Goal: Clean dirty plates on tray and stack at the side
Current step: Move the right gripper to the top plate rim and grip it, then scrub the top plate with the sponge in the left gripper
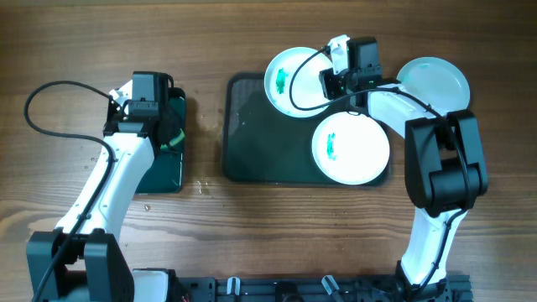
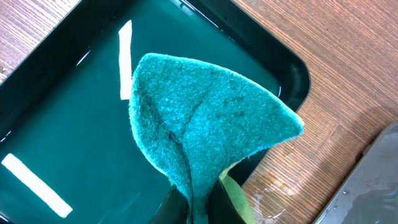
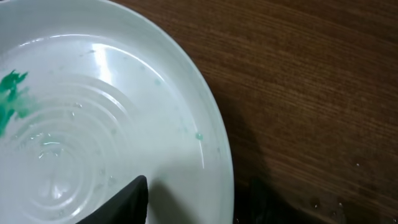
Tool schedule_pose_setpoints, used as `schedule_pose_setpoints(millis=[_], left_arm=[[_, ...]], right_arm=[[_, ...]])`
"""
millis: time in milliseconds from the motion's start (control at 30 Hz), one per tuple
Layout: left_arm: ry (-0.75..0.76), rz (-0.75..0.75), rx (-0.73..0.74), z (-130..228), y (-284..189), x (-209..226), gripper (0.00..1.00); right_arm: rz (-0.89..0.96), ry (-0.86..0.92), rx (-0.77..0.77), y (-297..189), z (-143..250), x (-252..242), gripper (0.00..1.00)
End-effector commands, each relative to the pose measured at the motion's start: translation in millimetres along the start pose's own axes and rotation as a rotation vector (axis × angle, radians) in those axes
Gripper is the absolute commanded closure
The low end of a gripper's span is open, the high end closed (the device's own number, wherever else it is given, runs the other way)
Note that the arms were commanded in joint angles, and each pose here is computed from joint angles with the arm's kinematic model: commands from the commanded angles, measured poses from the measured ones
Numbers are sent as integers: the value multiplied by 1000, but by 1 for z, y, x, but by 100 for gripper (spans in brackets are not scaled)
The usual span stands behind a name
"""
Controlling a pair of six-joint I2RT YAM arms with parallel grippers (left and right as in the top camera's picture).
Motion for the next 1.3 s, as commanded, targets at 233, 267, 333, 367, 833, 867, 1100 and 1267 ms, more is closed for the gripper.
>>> schedule_pose_setpoints(millis=[233, 267, 333, 367, 833, 867, 1100, 1267], left_arm=[[-12, 9, -21, -3, -5, 2, 96], [-12, 9, -20, -3, -5, 2, 96], [-12, 9, -20, -3, -5, 2, 96], [-12, 9, -21, -3, -5, 2, 96], [46, 446, 142, 15, -18, -52, 96], [67, 461, 141, 19, -19, -60, 96], [140, 556, 128, 57, -26, -119, 96], [94, 585, 151, 82, -10, -151, 96]], right_arm=[[-152, -15, 45, -14, -1, 41, 96], [-178, -21, 54, -20, -2, 48, 96], [-237, -32, 96, -32, 0, 63, 96], [-262, -36, 141, -37, 6, 71, 96], [-226, 47, 338, -9, 50, 73, 96], [-223, 70, 334, -9, 49, 74, 96], [-227, 63, 339, -9, 50, 74, 81], [-232, 32, 337, -9, 50, 74, 93]])
Point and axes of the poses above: each gripper's point midway between its finger pads, its own y axis out along the fingers, its own x axis along the line the jaws close on, z = x × y, the point moved 9 cm from there along -y, back along the fingers, and after that the axes turned 6 degrees about y, right-handed, at the moved point
